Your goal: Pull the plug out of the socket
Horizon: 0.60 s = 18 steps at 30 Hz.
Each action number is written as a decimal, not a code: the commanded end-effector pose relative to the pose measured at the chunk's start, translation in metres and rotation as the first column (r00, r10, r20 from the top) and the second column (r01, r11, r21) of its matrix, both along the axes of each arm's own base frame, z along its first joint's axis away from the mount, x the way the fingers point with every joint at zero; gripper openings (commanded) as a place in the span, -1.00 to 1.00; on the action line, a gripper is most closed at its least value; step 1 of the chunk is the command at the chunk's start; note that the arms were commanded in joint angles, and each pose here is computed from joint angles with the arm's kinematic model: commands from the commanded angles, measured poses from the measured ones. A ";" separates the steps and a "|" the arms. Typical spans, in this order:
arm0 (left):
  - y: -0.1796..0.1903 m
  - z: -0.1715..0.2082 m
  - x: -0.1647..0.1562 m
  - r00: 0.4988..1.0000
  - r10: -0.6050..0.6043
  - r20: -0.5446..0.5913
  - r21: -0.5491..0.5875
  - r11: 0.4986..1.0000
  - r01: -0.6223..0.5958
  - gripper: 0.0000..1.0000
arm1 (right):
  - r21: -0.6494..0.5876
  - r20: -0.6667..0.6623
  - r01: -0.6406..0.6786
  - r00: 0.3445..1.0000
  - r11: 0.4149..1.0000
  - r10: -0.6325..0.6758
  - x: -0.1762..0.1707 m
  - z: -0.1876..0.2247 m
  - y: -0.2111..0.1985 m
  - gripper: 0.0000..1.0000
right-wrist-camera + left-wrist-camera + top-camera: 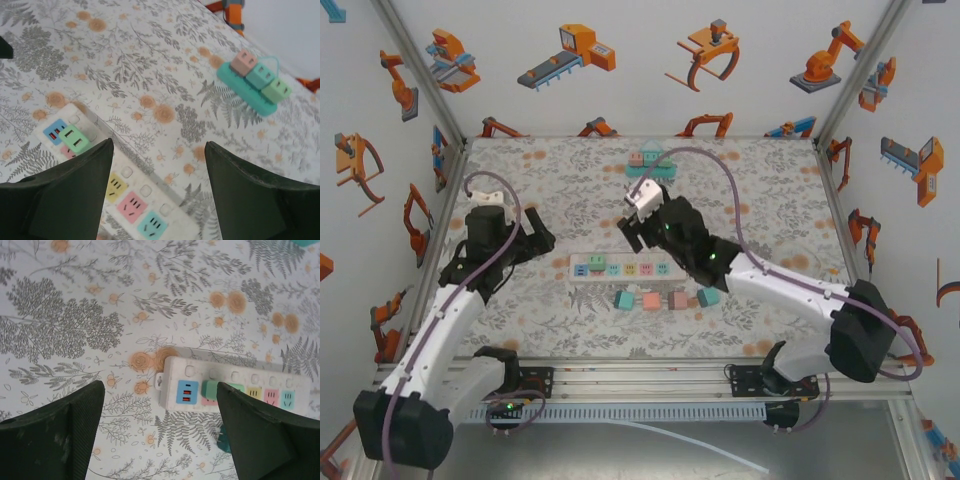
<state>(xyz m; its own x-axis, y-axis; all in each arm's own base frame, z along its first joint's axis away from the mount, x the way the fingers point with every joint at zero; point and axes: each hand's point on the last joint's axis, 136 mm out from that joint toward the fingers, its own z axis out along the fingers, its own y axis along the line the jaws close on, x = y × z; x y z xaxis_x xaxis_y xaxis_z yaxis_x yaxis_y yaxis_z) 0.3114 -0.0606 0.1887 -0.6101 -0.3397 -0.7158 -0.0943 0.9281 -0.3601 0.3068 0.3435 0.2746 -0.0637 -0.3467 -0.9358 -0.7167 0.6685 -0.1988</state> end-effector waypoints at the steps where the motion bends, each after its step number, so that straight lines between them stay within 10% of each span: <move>1: -0.005 -0.013 0.005 0.993 0.023 -0.119 -0.159 0.986 -0.042 0.68 | -0.136 -0.126 -0.270 0.959 0.953 0.254 -0.018 -0.025 0.016 0.38; 18: -0.036 -0.086 0.022 0.915 -0.161 -0.370 -0.244 0.967 0.072 0.52 | 0.004 -0.342 -0.656 0.709 0.755 0.617 -0.023 -0.070 0.072 0.37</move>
